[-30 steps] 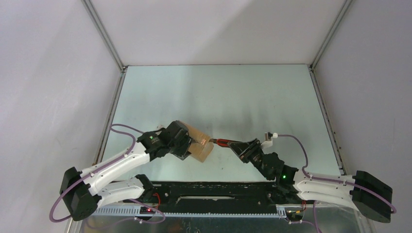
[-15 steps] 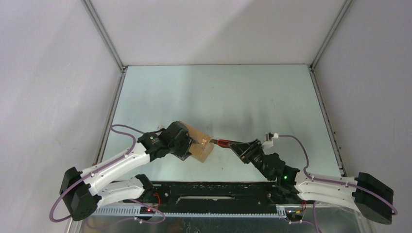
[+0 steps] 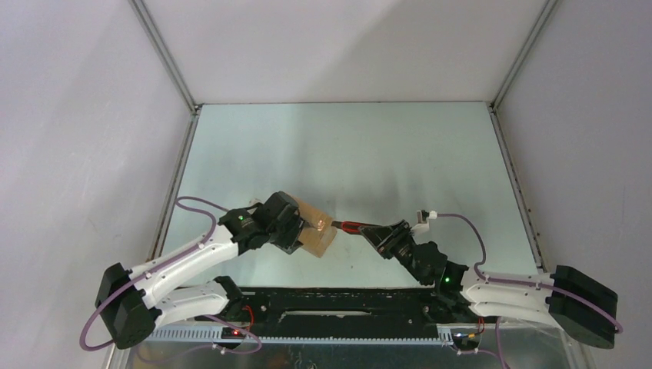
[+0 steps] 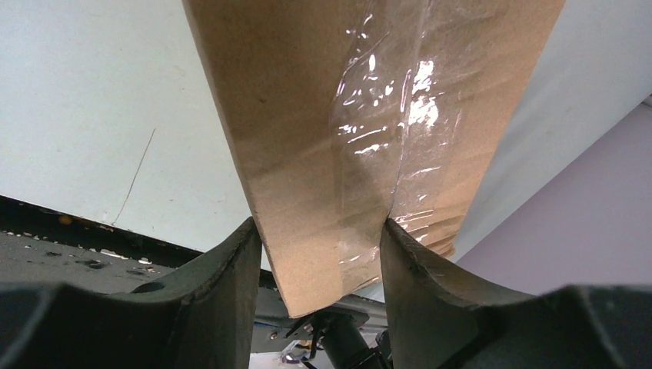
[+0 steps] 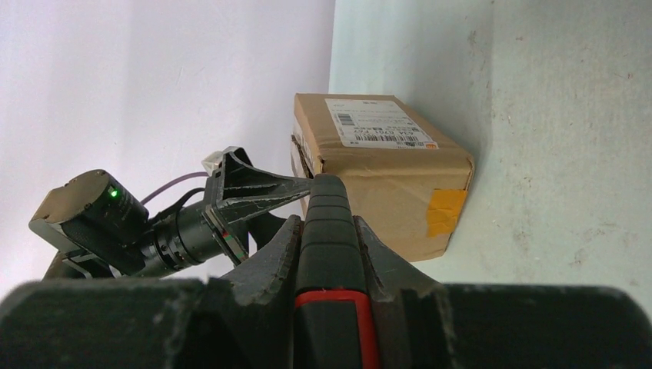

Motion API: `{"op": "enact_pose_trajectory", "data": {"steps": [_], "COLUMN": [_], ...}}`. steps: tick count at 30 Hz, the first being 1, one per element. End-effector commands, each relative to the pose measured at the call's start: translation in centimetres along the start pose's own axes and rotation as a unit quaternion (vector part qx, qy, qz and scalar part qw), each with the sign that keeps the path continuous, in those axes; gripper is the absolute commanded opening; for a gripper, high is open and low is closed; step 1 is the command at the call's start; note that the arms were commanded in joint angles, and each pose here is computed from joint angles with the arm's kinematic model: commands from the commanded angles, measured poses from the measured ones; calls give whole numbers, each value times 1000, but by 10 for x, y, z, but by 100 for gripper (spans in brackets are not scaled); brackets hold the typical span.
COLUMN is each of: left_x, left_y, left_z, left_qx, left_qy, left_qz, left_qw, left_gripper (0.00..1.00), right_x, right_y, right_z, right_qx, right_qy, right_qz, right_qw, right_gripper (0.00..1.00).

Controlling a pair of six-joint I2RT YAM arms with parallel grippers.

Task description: Unpack the express box

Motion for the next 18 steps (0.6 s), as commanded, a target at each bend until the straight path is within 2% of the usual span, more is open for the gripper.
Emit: {"op": "enact_pose_trajectory", "data": {"steps": [1, 9, 18], "left_x": [-18, -30, -14], "left_y": [-5, -10, 6], "left_z": [-5, -5, -6], "left_qx": [20, 30, -6], "left_qy": [-43, -59, -51], "left_qz": [-1, -9, -53], "left_qw": [999, 998, 997], "left_gripper": [0, 0, 0], "right_x": [18, 16, 13], "right_y": [-14, -27, -28], "right_z": [1, 3, -2], "right_qx": [32, 53, 55], "right_qy": [30, 25, 24], "right_qz": [16, 12, 19], "right_qw": [999, 998, 998], "right_gripper": [0, 0, 0]}}
Point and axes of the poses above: each gripper's point midway between its finger pads, its own z axis out along the fingers, its own x axis along the line the jaws close on, y = z × x, the point moved 6 cm from there along -z, back along the fingers, and after that the axes turned 11 degrees about z, right-handed, at the moved point
